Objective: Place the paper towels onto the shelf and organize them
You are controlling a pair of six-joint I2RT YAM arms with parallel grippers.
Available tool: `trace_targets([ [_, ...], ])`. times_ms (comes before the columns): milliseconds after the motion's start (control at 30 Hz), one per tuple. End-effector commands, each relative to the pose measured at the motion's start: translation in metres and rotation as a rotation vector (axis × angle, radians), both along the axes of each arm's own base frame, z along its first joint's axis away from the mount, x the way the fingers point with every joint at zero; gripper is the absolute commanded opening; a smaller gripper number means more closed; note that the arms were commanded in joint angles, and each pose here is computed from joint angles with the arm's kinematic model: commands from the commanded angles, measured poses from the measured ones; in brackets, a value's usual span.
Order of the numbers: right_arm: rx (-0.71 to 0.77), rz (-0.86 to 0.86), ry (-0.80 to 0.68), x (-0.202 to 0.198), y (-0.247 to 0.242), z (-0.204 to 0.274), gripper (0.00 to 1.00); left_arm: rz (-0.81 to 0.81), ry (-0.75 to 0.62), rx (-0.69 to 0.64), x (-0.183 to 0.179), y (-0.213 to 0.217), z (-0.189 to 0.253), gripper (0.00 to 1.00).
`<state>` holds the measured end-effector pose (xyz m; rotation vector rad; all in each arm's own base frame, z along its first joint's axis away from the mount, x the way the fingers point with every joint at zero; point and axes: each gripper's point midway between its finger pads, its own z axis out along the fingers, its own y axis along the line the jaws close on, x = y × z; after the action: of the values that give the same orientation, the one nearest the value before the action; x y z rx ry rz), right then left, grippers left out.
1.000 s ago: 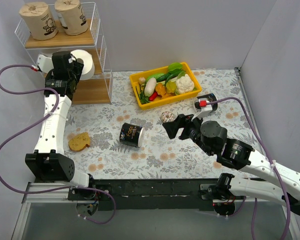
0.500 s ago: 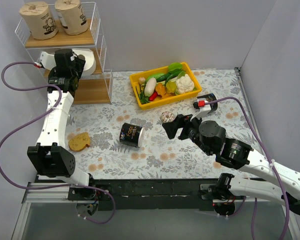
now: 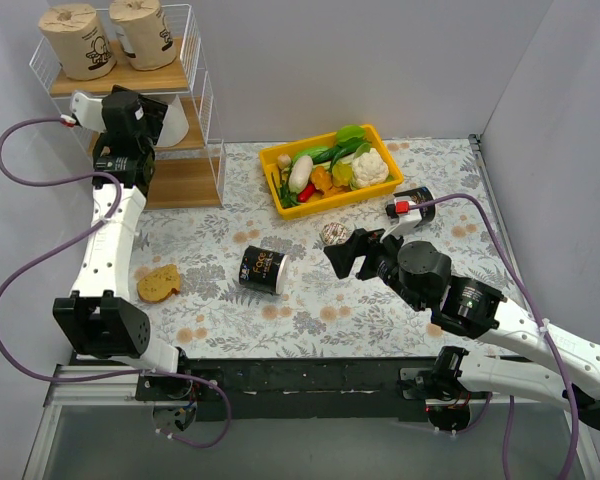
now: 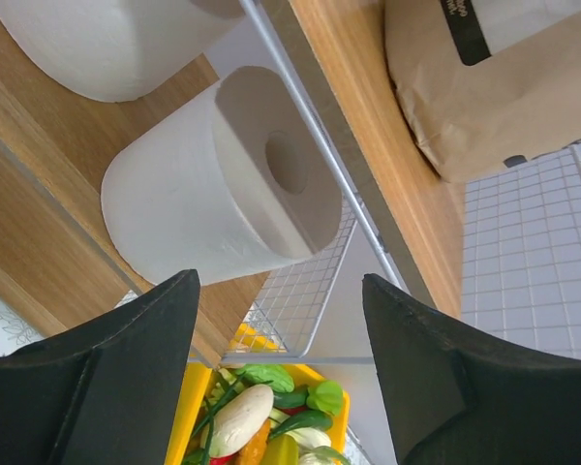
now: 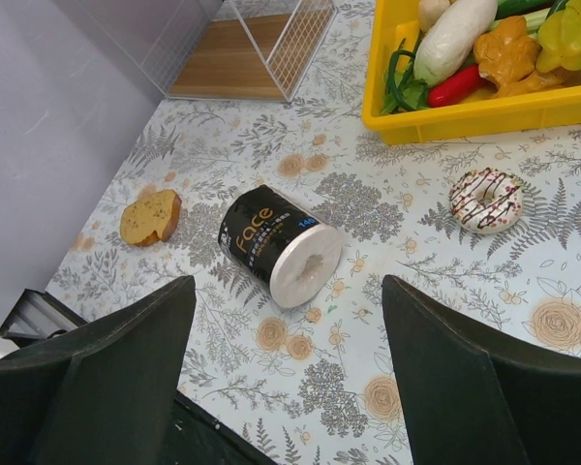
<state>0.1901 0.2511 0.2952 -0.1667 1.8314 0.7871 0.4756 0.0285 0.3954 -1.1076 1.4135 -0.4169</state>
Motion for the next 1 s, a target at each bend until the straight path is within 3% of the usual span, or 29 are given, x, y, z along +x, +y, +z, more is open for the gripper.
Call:
trace_targets([
  [0, 0.068, 0.001, -0.021, 0.0, 0.003, 0.022, 0.85, -0.014, -0.078, 0.018, -0.027, -0.001, 0.031, 0.67],
  [167, 0.073, 0.008, -0.011, -0.003, 0.002, 0.02, 0.85, -0.026, -0.021, 0.013, -0.047, -0.003, 0.011, 0.59],
  [300, 0.082, 0.011, -0.013, -0.004, 0.0, 0.022, 0.85, 0.022, 0.042, -0.053, -0.055, 0.017, -0.022, 0.36],
  [433, 0.085, 0.009, -0.022, -0.005, -0.003, 0.024, 0.85, -0.007, 0.03, -0.17, -0.052, 0.03, -0.048, 0.27],
  [800, 0.086, -0.003, -0.048, -0.002, -0.005, 0.03, 0.85, -0.059, -0.057, -0.194, -0.009, 0.03, -0.046, 0.3],
  [967, 0.079, -0.001, -0.053, -0.001, -0.002, 0.031, 0.85, -0.077, -0.032, -0.202, 0.012, 0.031, -0.064, 0.3],
])
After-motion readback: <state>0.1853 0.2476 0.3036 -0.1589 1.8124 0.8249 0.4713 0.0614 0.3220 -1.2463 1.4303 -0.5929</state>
